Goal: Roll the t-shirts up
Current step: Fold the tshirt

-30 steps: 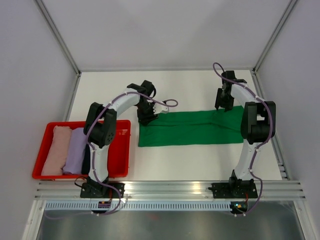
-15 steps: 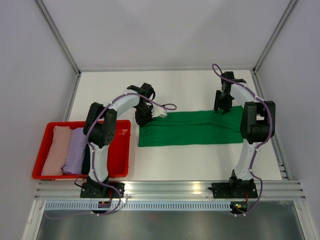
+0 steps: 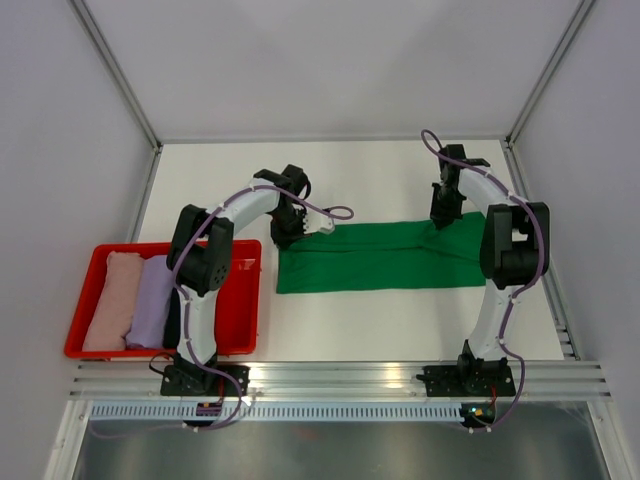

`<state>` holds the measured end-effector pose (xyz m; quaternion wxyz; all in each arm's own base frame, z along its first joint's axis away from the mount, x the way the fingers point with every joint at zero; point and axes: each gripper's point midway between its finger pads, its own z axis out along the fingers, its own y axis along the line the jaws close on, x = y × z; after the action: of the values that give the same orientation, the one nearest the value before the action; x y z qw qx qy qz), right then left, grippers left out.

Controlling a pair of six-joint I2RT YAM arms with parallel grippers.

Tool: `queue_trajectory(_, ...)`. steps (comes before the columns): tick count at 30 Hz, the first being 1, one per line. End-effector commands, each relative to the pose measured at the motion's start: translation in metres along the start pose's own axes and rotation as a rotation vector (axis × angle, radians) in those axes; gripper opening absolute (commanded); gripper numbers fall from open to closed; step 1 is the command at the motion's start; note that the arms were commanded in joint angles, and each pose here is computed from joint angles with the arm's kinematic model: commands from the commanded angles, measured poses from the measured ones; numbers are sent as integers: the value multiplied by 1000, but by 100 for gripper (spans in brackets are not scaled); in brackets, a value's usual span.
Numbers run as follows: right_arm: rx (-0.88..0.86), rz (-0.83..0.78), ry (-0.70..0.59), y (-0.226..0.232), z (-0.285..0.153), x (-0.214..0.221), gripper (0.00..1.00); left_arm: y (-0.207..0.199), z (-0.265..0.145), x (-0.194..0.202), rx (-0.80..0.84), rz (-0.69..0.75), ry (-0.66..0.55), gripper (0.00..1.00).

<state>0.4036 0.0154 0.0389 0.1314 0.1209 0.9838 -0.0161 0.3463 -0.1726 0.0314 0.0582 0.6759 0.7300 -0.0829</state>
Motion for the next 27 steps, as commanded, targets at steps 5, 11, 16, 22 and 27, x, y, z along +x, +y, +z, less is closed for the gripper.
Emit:
queue_trajectory(5,6,18,-52,-3,-30,-6,1,19,-32,-11,-90,42,-25,2)
queue_trajectory(11,23,19,-125,-6,-44,-22,0,39,-36,-10,-127,-1,-27,2)
queue_trajectory(16,35,7,-182,-2,-42,-55,0,59,-40,-20,-166,-57,-56,2)
queue_trajectory(22,88,-2,-269,-4,-49,-106,0,98,-53,-30,-296,-143,-95,2)
queue_trajectory(27,94,-27,-210,-8,-43,-82,0,102,-59,-28,-324,-162,-109,2)
